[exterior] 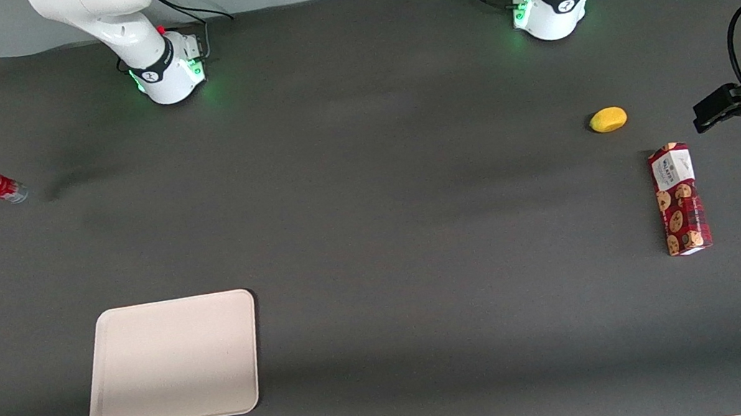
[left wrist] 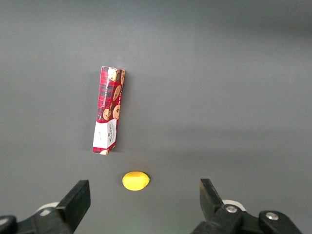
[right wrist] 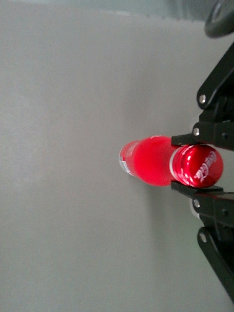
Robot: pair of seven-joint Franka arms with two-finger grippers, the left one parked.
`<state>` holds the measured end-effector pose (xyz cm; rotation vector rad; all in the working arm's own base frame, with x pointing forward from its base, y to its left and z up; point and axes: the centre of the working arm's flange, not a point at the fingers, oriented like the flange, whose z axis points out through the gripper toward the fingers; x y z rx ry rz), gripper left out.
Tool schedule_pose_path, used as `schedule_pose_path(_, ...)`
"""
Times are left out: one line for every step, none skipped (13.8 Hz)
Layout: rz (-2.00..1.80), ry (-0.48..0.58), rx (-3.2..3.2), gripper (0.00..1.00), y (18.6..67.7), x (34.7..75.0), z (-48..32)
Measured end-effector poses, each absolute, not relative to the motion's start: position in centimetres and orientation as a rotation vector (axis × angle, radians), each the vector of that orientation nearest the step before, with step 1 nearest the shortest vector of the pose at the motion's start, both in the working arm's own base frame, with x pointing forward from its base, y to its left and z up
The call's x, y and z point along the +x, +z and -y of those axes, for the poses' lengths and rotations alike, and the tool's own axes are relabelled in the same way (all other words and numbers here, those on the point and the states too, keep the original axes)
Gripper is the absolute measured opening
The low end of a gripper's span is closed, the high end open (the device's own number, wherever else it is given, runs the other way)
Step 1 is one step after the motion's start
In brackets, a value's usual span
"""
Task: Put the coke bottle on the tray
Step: 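Lift the bottle with the right gripper and swing it toward the white tray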
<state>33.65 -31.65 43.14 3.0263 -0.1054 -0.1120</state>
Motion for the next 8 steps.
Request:
schedule_pose_path(0.114,-0.104,3.019,0.33,45.4,34.9,31.1)
schedule_pose_path(0.118,-0.078,3.020,0.33,47.9,36.2,30.4)
schedule_pose_path(0.111,-0.048,3.023,0.33,50.3,37.5,29.5)
schedule_pose_path(0.099,-0.023,3.021,0.33,52.7,39.0,28.4)
schedule_pose_path(0.092,-0.008,3.015,0.33,54.7,40.6,27.4)
schedule_pose_path(0.090,0.003,3.013,0.33,56.3,42.2,26.6)
schedule_pose_path(0.086,0.014,3.016,0.33,57.5,44.0,25.8)
schedule_pose_path(0.081,0.024,3.021,0.33,58.3,46.0,25.2)
